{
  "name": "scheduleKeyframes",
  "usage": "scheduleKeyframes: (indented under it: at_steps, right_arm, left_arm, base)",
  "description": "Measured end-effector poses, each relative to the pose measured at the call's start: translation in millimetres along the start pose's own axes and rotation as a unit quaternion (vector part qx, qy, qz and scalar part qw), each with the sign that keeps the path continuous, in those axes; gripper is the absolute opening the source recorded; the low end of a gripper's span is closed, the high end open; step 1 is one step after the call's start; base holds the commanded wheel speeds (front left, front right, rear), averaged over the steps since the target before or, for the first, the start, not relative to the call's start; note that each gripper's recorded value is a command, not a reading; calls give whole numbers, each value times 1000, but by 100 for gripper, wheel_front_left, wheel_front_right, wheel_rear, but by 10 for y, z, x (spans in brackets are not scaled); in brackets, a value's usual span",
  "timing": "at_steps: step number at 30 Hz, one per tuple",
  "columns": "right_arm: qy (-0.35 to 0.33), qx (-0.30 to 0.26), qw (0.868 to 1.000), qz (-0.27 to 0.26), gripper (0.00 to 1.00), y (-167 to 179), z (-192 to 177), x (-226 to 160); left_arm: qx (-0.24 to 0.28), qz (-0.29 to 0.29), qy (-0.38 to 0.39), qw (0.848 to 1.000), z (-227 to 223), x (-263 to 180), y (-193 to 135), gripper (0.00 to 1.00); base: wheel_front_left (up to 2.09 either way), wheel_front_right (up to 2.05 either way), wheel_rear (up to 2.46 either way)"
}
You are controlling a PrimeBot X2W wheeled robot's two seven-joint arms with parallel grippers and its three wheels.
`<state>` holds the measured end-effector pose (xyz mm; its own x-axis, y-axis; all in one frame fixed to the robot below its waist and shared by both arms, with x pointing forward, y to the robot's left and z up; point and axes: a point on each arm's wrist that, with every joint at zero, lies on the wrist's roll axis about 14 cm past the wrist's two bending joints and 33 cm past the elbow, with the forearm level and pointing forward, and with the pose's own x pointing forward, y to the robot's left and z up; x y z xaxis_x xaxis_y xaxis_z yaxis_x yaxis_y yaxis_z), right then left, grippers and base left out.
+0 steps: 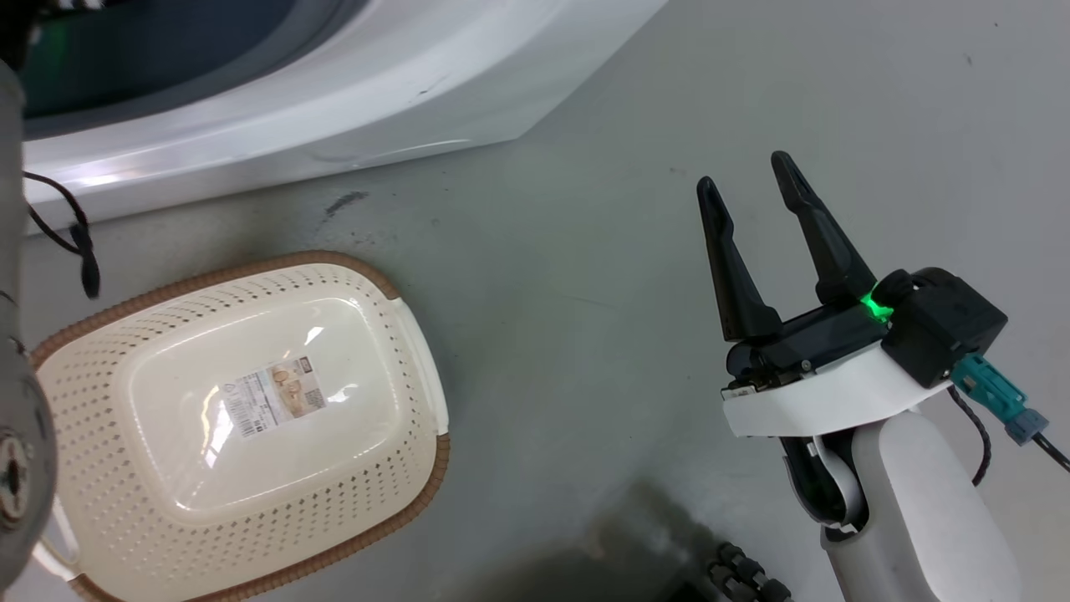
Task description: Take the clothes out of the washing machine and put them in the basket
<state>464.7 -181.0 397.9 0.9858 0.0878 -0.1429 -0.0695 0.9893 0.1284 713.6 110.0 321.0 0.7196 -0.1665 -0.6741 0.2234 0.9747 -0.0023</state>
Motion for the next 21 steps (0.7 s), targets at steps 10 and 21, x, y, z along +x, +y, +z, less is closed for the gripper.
scheduleKeyframes:
  at_steps: [10, 21]
  right_arm:
    - [9, 7, 1000, -9, 100, -65, -52, -21]
    - [3, -3, 1000, -6, 100, -58, 27, -36]
  left_arm:
    - [1, -8, 118, 993, -109, 115, -58, 65]
    - [5, 2, 104, 995, -83, 71, -66, 0]
  base:
    - [0, 0, 0]
    - [0, 0, 0]
